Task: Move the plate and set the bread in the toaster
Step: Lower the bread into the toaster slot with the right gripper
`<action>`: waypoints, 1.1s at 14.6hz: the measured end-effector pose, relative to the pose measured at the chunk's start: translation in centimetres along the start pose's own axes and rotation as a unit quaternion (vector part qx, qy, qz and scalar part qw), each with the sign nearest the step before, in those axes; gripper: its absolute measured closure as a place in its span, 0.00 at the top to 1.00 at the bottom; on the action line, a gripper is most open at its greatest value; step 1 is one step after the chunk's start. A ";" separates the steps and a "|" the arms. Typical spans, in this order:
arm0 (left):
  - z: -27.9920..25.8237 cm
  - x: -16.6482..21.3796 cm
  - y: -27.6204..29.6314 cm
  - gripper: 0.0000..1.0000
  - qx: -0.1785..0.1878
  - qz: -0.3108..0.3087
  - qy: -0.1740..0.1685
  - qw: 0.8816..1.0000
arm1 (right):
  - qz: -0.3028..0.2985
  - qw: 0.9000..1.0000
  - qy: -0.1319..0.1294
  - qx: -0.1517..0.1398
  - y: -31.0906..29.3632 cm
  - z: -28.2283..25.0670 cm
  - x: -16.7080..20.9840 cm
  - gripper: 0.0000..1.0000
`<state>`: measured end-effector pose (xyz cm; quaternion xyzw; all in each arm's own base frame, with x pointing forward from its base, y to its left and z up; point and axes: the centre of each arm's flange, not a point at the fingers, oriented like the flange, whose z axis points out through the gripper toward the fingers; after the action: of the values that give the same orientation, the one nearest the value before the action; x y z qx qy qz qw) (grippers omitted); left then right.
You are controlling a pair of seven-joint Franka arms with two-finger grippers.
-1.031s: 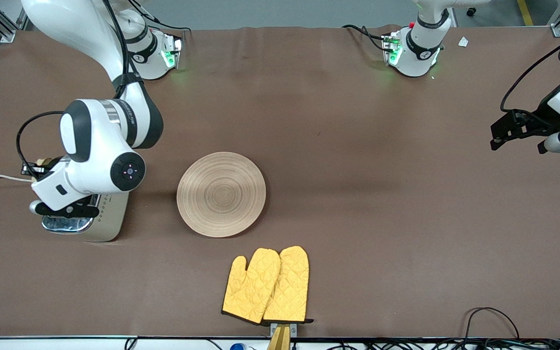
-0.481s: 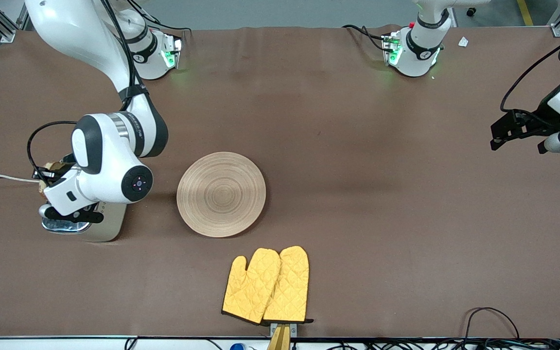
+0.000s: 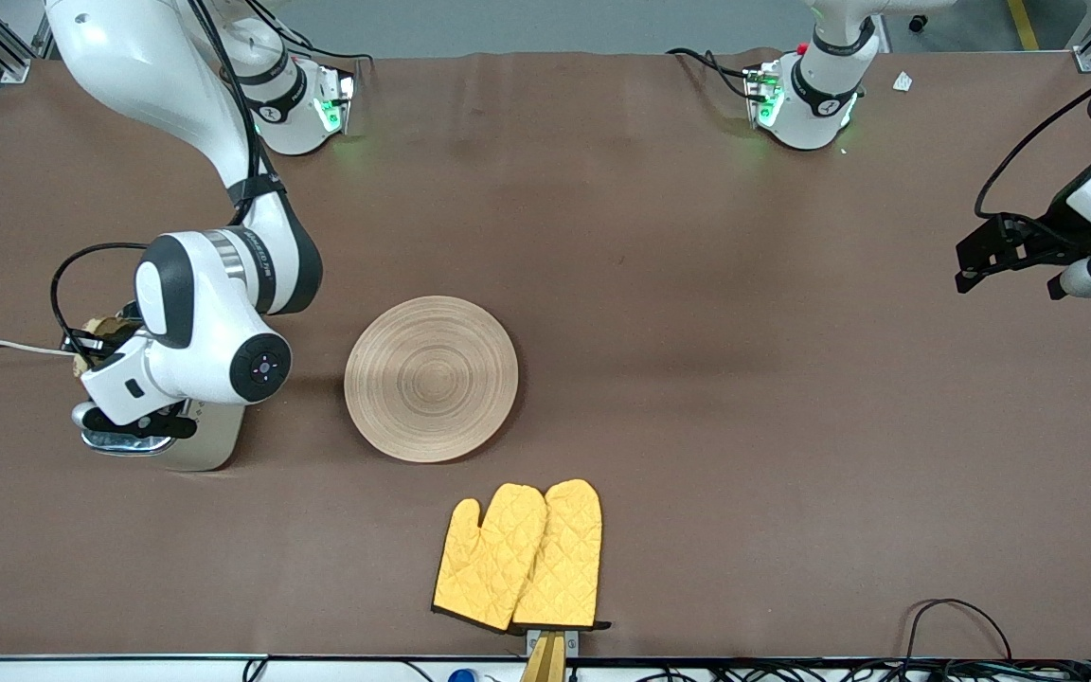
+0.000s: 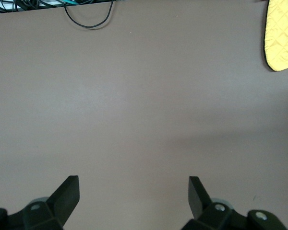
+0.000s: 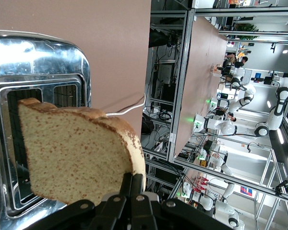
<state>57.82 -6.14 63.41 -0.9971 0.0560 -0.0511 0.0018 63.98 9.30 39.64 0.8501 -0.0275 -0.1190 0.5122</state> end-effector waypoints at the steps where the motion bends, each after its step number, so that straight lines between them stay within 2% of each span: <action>1: 0.0 0.0 0.0 1.00 0.000 0.000 0.000 1.000 | -0.001 1.000 0.000 0.000 -0.2 0.0 0.0 0.01; 6: 0.0 0.0 0.0 1.00 0.000 0.000 0.000 1.000 | -0.003 1.000 -0.004 0.002 -1.0 0.2 -0.1 0.01; 11: 0.0 0.0 0.0 1.00 0.000 0.000 0.000 1.000 | -0.002 1.000 -0.011 0.018 -3.5 0.5 -0.1 0.01; 16: 0.0 0.0 0.0 1.00 0.000 0.000 0.000 1.000 | -0.006 0.999 -0.004 0.031 -5.6 0.8 0.5 0.01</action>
<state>57.82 -6.14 63.41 -0.9971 0.0560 -0.0511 0.0018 63.83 11.16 34.32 0.8652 -0.0279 -0.1250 0.4849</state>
